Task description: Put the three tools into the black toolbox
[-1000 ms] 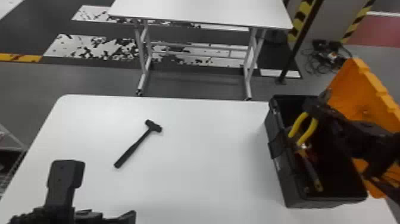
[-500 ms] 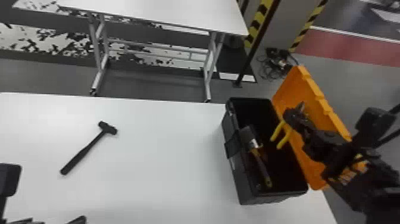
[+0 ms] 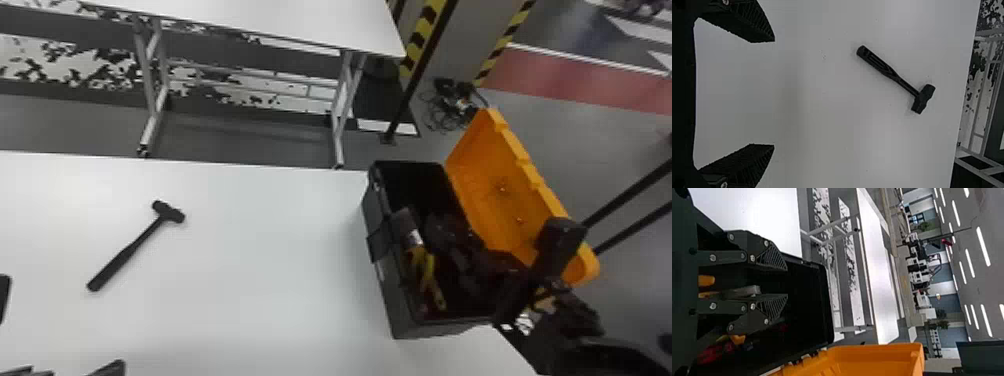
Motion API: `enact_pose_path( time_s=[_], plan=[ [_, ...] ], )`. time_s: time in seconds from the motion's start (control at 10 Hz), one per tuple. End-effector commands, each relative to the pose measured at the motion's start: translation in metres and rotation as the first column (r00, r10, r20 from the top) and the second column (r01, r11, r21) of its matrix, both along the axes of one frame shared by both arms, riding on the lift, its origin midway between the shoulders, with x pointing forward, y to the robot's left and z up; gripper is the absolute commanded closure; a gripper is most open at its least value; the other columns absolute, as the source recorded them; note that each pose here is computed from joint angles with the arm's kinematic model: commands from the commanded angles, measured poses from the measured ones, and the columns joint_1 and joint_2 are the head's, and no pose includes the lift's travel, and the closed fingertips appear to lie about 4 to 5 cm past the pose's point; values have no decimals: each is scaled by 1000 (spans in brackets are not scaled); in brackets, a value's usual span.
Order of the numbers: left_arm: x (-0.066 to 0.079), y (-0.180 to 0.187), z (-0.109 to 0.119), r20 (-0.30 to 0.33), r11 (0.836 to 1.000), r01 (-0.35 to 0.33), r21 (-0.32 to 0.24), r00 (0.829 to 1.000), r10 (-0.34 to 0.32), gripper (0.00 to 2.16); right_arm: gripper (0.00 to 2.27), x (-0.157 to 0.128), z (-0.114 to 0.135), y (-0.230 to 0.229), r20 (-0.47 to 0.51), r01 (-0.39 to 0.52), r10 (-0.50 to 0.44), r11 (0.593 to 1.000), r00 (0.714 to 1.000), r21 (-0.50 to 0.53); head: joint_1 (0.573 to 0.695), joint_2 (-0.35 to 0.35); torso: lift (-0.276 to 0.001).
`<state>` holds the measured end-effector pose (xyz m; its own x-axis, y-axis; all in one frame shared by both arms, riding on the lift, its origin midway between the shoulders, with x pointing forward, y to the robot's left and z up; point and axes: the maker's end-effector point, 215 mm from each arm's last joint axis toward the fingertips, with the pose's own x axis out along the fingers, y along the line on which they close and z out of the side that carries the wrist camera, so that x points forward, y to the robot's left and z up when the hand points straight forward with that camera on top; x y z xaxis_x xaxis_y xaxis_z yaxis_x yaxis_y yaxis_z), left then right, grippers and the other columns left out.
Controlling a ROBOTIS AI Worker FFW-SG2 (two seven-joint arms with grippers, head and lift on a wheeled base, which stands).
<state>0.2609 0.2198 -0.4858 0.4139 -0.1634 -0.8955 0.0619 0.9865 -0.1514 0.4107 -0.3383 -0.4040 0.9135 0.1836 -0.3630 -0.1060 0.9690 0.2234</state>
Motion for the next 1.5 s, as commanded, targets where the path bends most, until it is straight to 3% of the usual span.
enact_pose_path(
  time_s=[0.0, 0.1, 0.2, 0.3, 0.5, 0.6, 0.8, 1.0, 1.1, 1.2, 1.4],
  plan=[
    [-4, 11, -6, -21, 999, -13, 30, 1000, 14, 70, 39, -3, -1, 50, -15, -77, 78, 996, 997, 54, 695, -220, -51],
    [-5, 18, -8, -23, 998, -15, 60, 1000, 17, 76, 73, -6, 1, 82, -5, -115, 116, 991, 993, 74, 695, -152, -51],
    [-5, 34, -10, -26, 991, 10, 133, 1000, -6, 80, 73, -9, -3, 107, -11, -147, 149, 984, 989, 100, 695, -76, -51],
    [0, 50, -10, -24, 987, 3, 161, 1000, 1, 80, 73, -15, -8, 130, -20, -179, 182, 976, 983, 126, 695, -42, -51],
    [21, 62, -15, -25, 992, -3, 129, 1000, 6, 80, 73, -26, -16, 166, -34, -224, 230, 965, 973, 135, 695, 101, -51],
    [38, 58, -10, -6, 996, 8, 90, 1000, -7, 83, 73, -33, -17, 179, -41, -252, 257, 962, 965, 108, 695, 145, -51],
    [71, 41, -5, 14, 999, 50, 20, 999, -51, 83, 73, -49, -13, 199, -53, -293, 299, 951, 953, 95, 695, 180, -51],
    [89, 33, -11, -11, 993, 91, -77, 996, -92, 83, 73, -63, -12, 217, -57, -319, 327, 941, 943, 110, 695, 186, -51],
    [99, 38, -13, -26, 991, 106, -84, 994, -109, 83, 73, -68, -10, 222, -56, -325, 333, 938, 941, 117, 695, 192, -51],
    [106, 55, -18, -49, 993, 110, -35, 993, -112, 83, 73, -74, -11, 226, -61, -328, 337, 936, 939, 127, 695, 206, -51],
    [113, 83, -22, -77, 995, 101, 6, 992, -101, 83, 73, -77, -13, 228, -64, -329, 339, 935, 939, 131, 695, 256, -51]
  ],
)
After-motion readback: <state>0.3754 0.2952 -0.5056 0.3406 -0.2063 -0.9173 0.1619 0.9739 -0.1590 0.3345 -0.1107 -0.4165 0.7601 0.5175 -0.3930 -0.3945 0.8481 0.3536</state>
